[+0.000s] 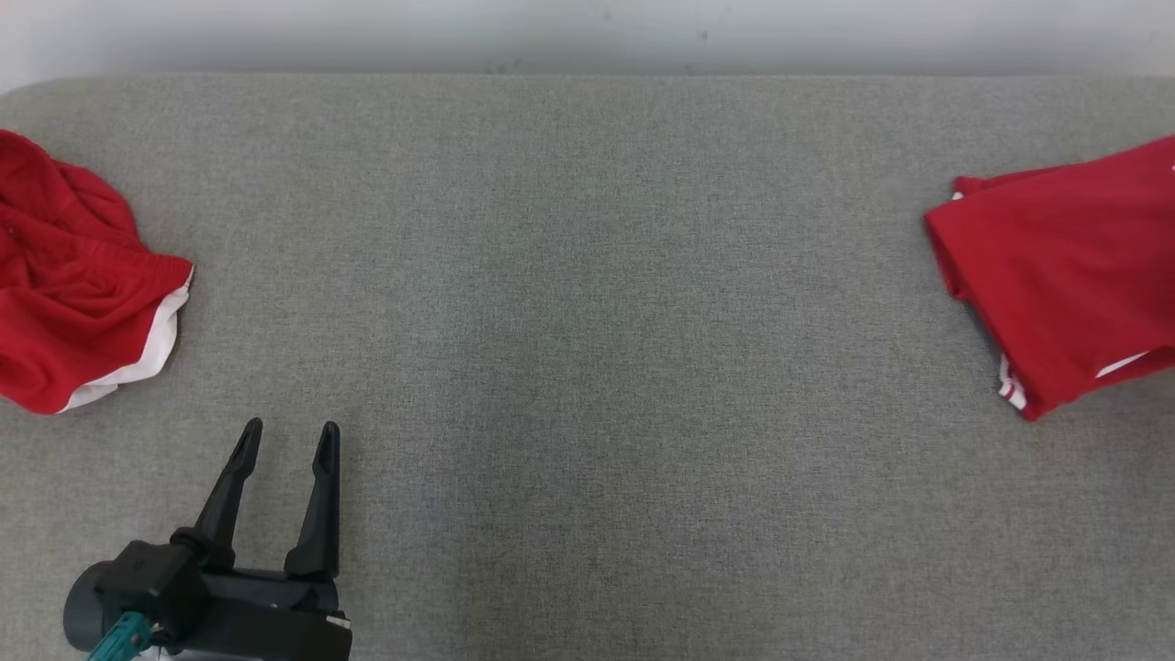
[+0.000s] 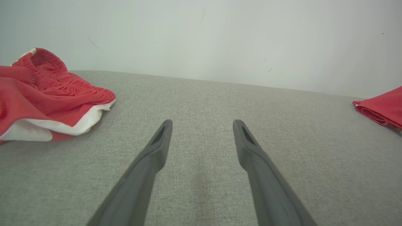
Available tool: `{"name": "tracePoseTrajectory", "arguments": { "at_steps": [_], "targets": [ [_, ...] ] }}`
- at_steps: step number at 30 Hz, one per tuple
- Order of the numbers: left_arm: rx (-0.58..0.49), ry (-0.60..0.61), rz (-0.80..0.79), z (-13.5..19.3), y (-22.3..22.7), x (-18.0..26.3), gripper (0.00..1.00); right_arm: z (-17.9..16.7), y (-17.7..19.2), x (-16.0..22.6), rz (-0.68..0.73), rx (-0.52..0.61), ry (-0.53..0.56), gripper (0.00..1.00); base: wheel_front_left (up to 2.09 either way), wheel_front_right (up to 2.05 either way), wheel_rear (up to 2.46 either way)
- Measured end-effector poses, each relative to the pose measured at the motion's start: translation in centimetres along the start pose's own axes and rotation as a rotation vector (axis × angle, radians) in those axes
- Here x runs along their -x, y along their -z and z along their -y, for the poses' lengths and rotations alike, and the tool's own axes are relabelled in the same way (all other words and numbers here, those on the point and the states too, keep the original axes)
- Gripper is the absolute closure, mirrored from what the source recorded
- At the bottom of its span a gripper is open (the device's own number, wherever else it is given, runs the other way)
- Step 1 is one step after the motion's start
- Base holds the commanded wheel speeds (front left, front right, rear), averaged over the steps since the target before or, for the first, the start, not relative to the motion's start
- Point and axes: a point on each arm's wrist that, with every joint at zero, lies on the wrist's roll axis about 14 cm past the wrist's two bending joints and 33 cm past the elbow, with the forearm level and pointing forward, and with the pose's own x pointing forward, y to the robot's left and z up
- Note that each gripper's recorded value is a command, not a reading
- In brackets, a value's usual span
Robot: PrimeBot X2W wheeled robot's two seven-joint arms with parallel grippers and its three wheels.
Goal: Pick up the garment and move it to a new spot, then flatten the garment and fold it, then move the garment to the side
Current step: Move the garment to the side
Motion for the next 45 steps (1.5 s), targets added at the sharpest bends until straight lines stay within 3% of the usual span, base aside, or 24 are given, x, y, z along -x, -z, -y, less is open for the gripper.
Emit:
{"name": "tracePoseTrajectory", "arguments": {
  "at_steps": [5,18,20,21,32,45],
  "targets": [
    [0.0,-0.008,-0.002,-0.2,0.0,0.1,0.0,2.0,0.3,0.1,-0.035,0.034,0.068,1.0,0.0,0.0,0.0],
    [0.005,-0.018,-0.002,-0.4,0.1,0.1,0.0,2.7,-0.7,0.0,-0.009,0.067,0.105,0.98,0.0,0.0,0.0],
    [0.005,-0.019,-0.002,-0.4,0.1,0.1,0.0,2.9,-0.6,0.1,-0.011,0.08,0.116,0.52,0.0,0.0,0.0],
    [0.005,-0.02,-0.002,-0.5,0.1,0.1,0.0,3.0,-0.6,0.1,-0.012,0.081,0.12,0.0,0.0,0.0,0.0],
    [0.007,-0.021,0.008,-0.4,-0.3,0.1,0.0,2.3,-2.6,0.7,0.093,0.111,0.113,0.0,0.0,0.0,0.0],
    [0.004,-0.046,0.055,-0.4,-2.1,1.7,0.0,-4.0,-6.4,4.5,0.478,0.092,-0.086,0.0,0.0,0.0,0.0]
  ]
}}
